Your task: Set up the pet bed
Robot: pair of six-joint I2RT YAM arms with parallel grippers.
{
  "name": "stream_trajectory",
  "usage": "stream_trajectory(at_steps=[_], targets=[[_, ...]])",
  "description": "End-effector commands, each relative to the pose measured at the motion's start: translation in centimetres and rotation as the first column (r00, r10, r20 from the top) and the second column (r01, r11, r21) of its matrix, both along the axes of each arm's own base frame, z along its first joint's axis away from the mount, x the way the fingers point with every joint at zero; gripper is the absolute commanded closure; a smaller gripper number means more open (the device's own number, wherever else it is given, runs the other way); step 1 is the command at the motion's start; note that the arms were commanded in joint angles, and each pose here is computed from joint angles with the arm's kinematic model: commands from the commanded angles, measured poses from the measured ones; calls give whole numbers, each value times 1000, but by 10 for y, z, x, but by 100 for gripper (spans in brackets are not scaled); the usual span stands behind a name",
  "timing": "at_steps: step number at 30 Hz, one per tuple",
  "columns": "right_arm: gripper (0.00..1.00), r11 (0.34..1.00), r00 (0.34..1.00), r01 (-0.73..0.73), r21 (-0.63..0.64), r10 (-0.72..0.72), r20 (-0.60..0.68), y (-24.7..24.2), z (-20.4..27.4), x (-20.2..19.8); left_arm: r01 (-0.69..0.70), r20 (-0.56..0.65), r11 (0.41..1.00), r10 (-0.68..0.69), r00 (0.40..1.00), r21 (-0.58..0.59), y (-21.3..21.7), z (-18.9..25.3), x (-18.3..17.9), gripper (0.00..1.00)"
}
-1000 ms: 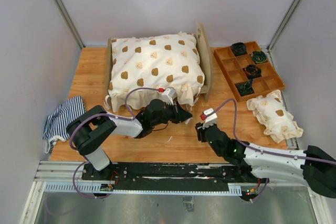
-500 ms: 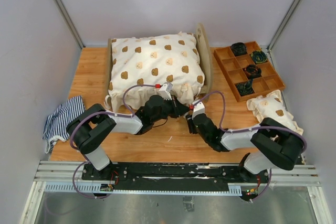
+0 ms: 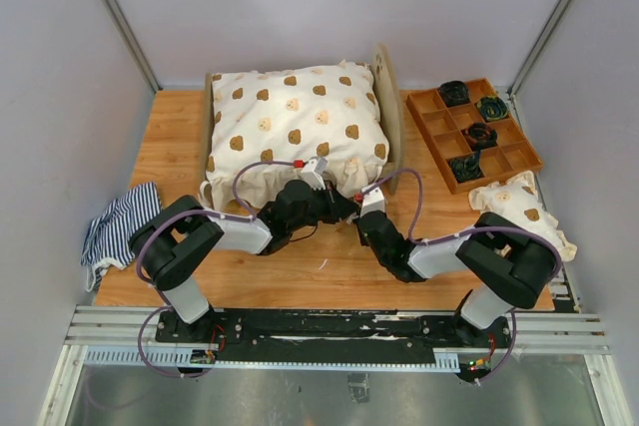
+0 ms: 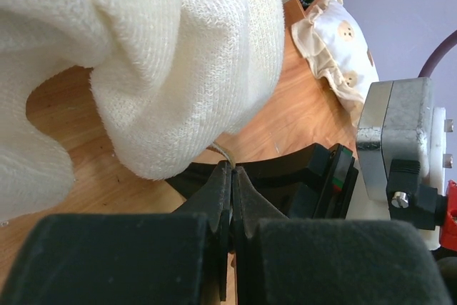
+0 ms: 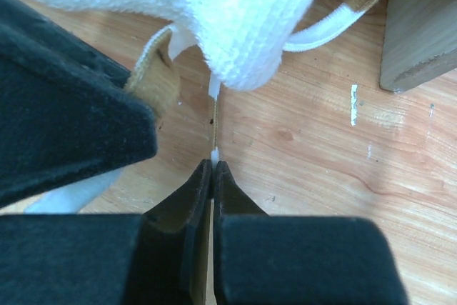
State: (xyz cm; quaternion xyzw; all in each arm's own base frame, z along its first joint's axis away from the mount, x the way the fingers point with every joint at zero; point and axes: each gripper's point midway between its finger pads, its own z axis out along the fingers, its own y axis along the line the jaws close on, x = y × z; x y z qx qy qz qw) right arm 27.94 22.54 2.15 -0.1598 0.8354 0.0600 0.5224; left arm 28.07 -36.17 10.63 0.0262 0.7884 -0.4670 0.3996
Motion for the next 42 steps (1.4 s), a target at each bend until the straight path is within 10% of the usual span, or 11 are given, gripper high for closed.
stream_trajectory(at_steps=[1,7,13,20,28,42], targets=[[100,1000,1000,8,-17,-7,12,-11,3,-1,-15,34,1000,15,999,1,-1,8,11,100],[100,986,987,160,49,-159,-20,-45,15,-14,-9,90,996,0,996,93,3,-5,15,97],[100,967,980,190,171,-176,-90,-65,53,-9,52,233,982,-95,968,184,5,-8,12,67],[100,907,986,138,398,-89,-140,-53,101,-6,126,616,950,-284,735,287,-13,42,-10,58],[100,845,975,161,509,-55,-217,-54,108,-11,118,776,872,-478,411,475,-28,59,-26,57],[100,785,969,140,603,17,-247,-41,111,-16,2,758,779,-611,229,627,-58,47,-24,54]])
